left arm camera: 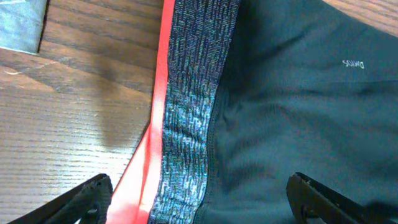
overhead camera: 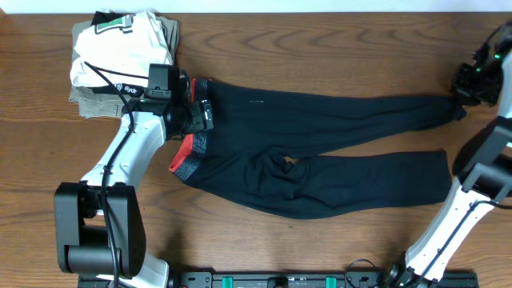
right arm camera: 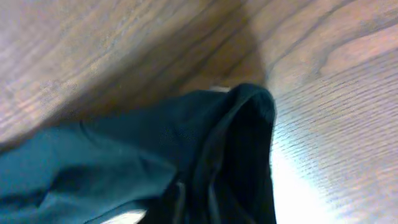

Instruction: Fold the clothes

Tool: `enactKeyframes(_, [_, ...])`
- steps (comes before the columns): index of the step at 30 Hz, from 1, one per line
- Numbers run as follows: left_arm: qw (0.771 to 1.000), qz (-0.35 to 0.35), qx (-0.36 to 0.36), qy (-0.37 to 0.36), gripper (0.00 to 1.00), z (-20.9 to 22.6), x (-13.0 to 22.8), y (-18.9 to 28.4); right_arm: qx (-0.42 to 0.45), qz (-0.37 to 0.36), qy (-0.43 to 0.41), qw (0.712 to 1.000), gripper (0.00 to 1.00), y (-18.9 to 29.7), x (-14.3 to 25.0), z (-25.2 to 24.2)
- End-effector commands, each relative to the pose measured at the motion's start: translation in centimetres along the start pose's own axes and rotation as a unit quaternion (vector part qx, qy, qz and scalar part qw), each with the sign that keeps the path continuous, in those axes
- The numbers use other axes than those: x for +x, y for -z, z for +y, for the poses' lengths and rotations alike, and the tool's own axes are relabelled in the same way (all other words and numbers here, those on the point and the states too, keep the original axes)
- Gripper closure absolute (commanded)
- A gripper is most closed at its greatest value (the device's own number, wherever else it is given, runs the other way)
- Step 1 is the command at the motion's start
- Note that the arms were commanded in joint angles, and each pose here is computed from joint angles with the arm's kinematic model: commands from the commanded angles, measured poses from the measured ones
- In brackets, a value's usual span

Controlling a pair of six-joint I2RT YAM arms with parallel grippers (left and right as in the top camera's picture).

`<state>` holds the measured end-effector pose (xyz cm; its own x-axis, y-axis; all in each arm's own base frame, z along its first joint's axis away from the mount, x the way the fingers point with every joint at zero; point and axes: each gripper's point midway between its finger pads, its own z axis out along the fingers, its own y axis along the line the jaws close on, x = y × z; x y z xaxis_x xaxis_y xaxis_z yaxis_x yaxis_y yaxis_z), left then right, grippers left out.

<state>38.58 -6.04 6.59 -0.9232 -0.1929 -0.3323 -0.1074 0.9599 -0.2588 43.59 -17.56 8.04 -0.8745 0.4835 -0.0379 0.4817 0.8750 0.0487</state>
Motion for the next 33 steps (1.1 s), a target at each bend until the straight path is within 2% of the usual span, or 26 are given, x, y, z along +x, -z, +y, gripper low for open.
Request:
enactKeyframes(1, [1.0, 0.006, -0.003, 0.002, 0.09, 0.3, 0.2, -0.3, 0.084, -0.013, 0.0, 0.996, 0.83, 0.2, -0.2, 0.0])
enactKeyframes(2, [1.0, 0.006, -0.003, 0.002, 0.09, 0.3, 0.2, -0.3, 0.093, -0.015, 0.0, 0.996, 0.79, 0.2, -0.2, 0.1])
enactKeyframes(4, [1.0, 0.006, -0.003, 0.002, 0.09, 0.3, 0.2, -0.3, 0.107, -0.019, 0.005, 0.994, 0.54, 0.3, -0.2, 0.6])
enactKeyframes(5, [1.0, 0.007, -0.004, 0.002, 0.09, 0.3, 0.2, -0.2, 0.107, -0.017, 0.008, 0.994, 0.48, 0.2, 0.0, 0.8])
enactKeyframes(17, [1.0, 0.009, -0.004, 0.002, 0.09, 0.3, 0.4, -0.2, 0.092, 0.019, -0.015, 0.995, 0.46, 0.0, 1.4, -0.4])
enactKeyframes(20, [1.0, 0.01, -0.004, 0.002, 0.09, 0.3, 0.4, -0.2, 0.057, 0.045, 0.002, 0.997, 0.5, -1.0, 2.4, 0.5])
enactKeyframes(24, [1.0, 0.017, -0.006, 0.003, 0.09, 0.4, 0.8, -0.2, 0.054, 0.074, -0.009, 0.996, 0.62, -2.3, 3.9, 0.6])
enactKeyframes(26, [1.0, 0.023, -0.006, -0.016, 0.09, 0.2, 1.1, -0.3, 0.031, 0.085, -0.011, 0.996, 0.64, -2.4, 4.3, 1.4])
enactKeyframes(33, [0.999, 0.005, 0.003, -0.041, 0.09, -1.1, 0.8, 1.5, 0.005, 0.062, -0.012, 0.998, 0.59, 1.4, 4.8, 2.2])
